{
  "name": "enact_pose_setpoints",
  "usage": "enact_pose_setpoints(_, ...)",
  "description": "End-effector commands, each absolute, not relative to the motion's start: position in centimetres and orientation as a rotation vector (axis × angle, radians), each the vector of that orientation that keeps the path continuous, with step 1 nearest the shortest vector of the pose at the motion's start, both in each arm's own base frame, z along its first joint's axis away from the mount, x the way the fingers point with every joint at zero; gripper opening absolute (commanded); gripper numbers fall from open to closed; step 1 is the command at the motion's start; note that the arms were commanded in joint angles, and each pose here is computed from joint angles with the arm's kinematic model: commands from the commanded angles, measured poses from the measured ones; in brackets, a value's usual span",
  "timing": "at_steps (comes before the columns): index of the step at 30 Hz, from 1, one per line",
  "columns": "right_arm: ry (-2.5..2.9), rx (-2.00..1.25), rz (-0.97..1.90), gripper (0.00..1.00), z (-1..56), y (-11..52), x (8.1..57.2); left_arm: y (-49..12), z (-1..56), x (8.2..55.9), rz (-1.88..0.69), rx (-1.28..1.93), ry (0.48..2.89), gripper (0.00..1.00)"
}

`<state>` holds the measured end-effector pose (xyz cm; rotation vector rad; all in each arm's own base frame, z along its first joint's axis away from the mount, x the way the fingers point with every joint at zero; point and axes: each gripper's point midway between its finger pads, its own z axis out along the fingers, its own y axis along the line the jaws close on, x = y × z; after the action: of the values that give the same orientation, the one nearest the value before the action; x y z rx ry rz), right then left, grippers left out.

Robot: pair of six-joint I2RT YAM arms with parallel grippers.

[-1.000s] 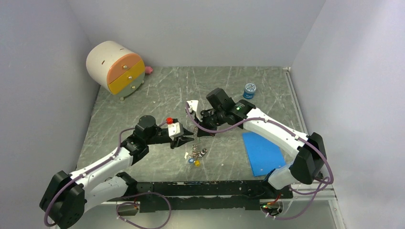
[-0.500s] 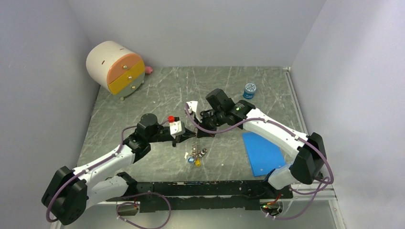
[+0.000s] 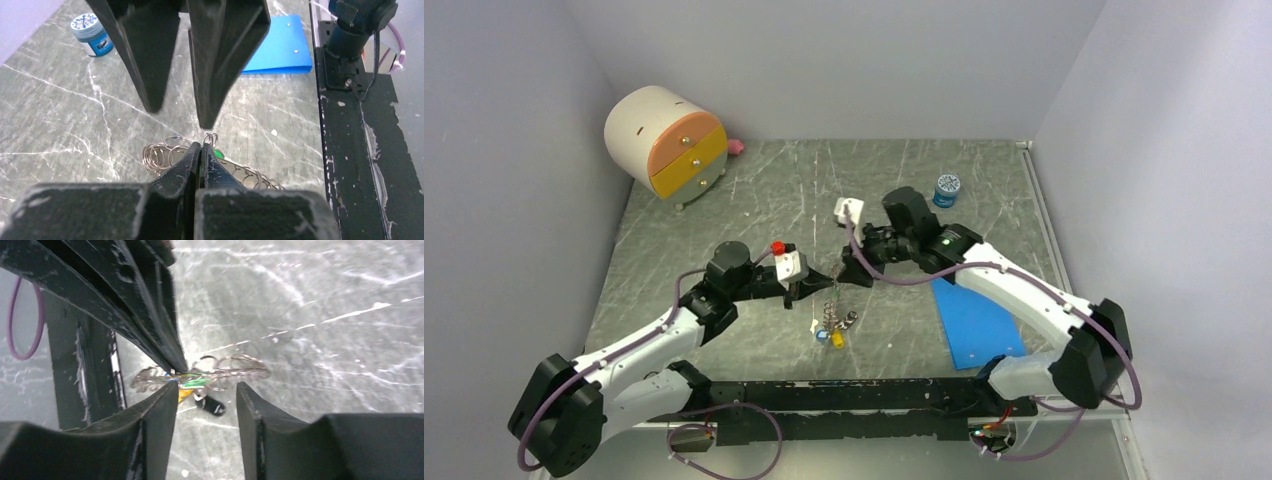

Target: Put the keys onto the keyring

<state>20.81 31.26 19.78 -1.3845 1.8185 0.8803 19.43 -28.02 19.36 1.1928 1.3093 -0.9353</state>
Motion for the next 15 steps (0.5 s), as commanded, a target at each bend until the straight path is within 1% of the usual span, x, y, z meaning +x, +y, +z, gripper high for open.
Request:
enact_pose_setpoints(1,1.605,-1.177,1.019,0.53,24.5,31.1,22.6,-27.9,23.1,19.9,-0.966,1.081,1.205,0.03)
enact_pose_setpoints(5,1.431,-1.098,1.119,0.60,26.4,29.9,21.9,-27.1,24.5,19.9,-1.032,1.006,1.157,0.03)
enact_pose_setpoints(9,1.299,-1.083,1.209,0.61,28.2,29.7,20.3,-25.9,26.2,19.8,-1.061,0.933,1.077,0.03)
enact_pose_setpoints(10,1.275,-1.087,1.229,0.61,28.5,29.8,19.9,-25.6,26.6,19.8,-1.067,0.917,1.060,0.03)
enact_pose_setpoints(15,1.203,-1.103,1.311,0.51,29.9,30.2,18.8,-24.5,29.0,18.8,-1.089,0.867,0.913,0.03)
